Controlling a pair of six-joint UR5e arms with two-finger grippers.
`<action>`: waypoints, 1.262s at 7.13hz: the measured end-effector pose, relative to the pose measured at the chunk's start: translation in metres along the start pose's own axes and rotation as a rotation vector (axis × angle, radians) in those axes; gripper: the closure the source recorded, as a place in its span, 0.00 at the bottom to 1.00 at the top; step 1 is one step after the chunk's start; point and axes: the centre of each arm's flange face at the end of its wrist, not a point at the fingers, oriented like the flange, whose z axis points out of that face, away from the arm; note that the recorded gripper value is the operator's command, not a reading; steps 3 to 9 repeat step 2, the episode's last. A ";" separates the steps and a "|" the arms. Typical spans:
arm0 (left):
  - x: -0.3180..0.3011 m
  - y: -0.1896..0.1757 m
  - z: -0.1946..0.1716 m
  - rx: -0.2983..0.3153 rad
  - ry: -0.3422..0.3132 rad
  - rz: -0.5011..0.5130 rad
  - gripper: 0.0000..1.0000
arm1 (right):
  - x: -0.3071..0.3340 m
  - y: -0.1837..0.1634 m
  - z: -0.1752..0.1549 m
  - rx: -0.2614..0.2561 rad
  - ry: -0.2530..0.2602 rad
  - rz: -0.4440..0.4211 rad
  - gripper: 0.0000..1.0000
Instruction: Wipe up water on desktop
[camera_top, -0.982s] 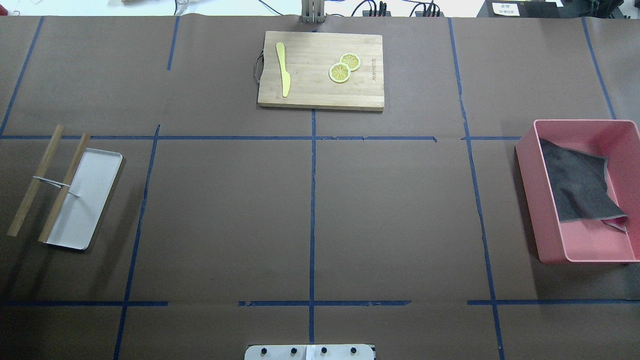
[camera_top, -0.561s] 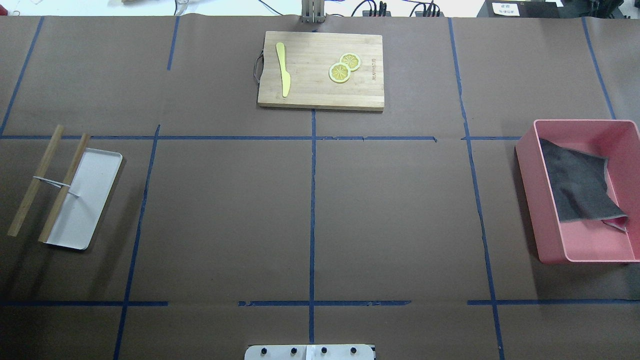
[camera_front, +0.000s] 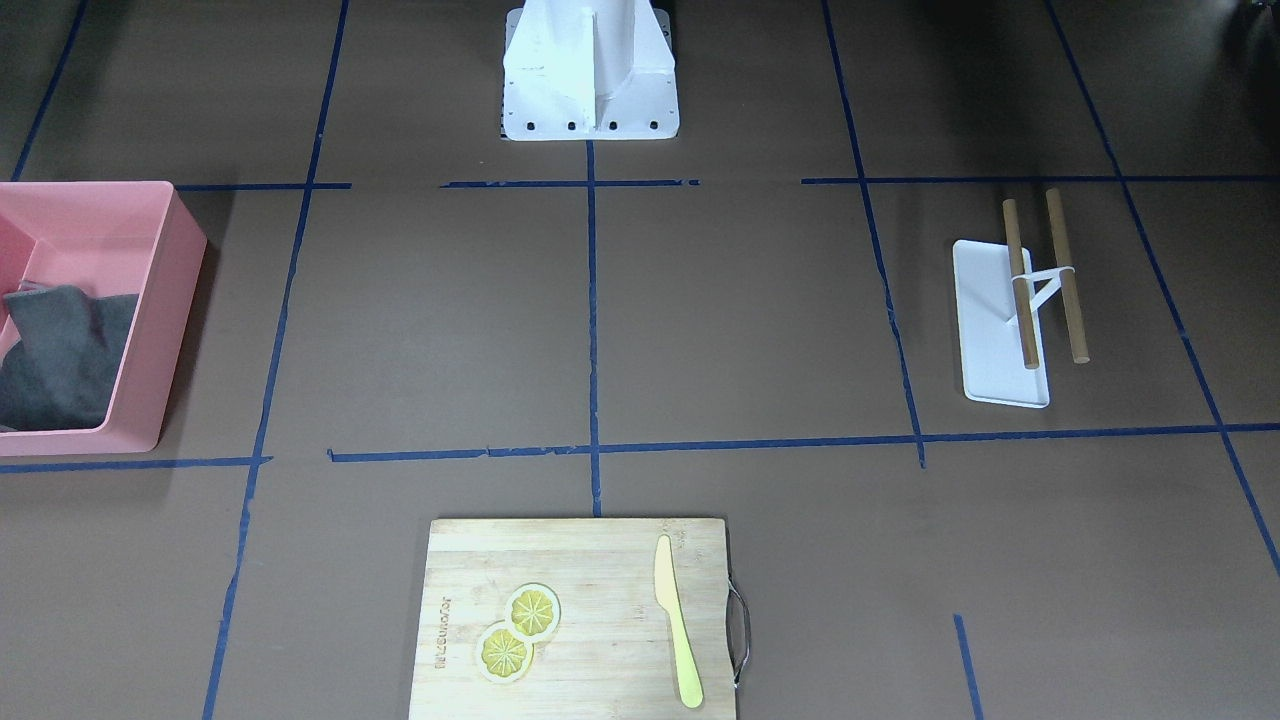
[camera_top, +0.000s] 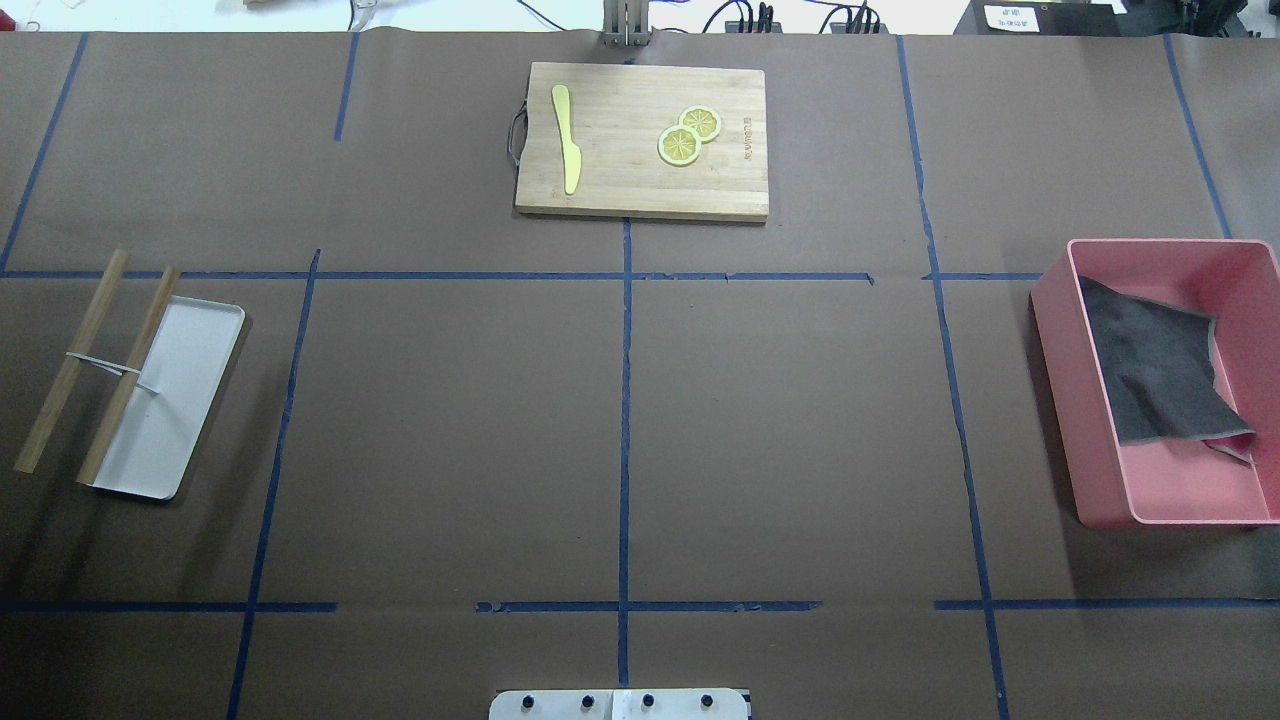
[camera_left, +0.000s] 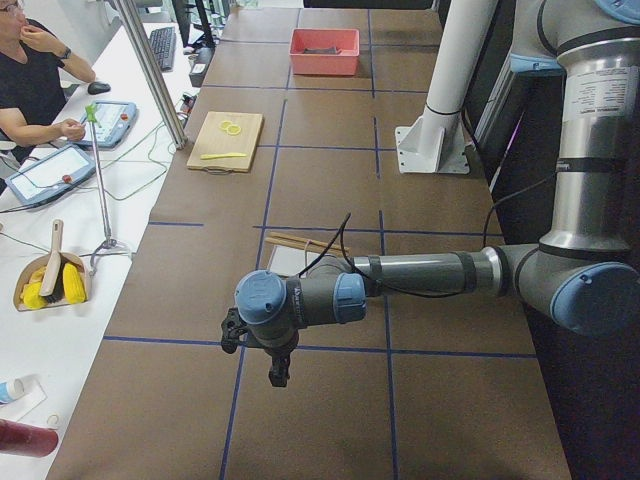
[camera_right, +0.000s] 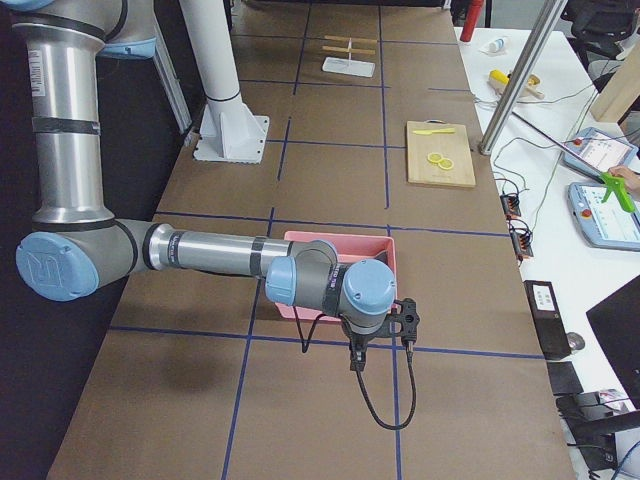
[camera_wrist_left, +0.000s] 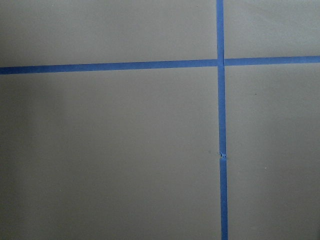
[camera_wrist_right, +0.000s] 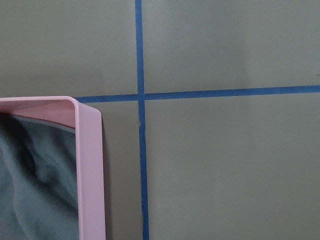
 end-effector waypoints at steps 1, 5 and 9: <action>0.000 -0.001 -0.001 0.001 0.000 0.001 0.00 | -0.001 -0.001 -0.001 0.001 0.000 -0.002 0.00; 0.001 -0.001 -0.001 0.002 0.000 0.002 0.00 | -0.001 -0.001 -0.001 0.003 0.000 -0.003 0.00; 0.001 -0.001 -0.001 0.002 0.000 0.002 0.00 | -0.001 -0.001 -0.001 0.003 0.000 -0.003 0.00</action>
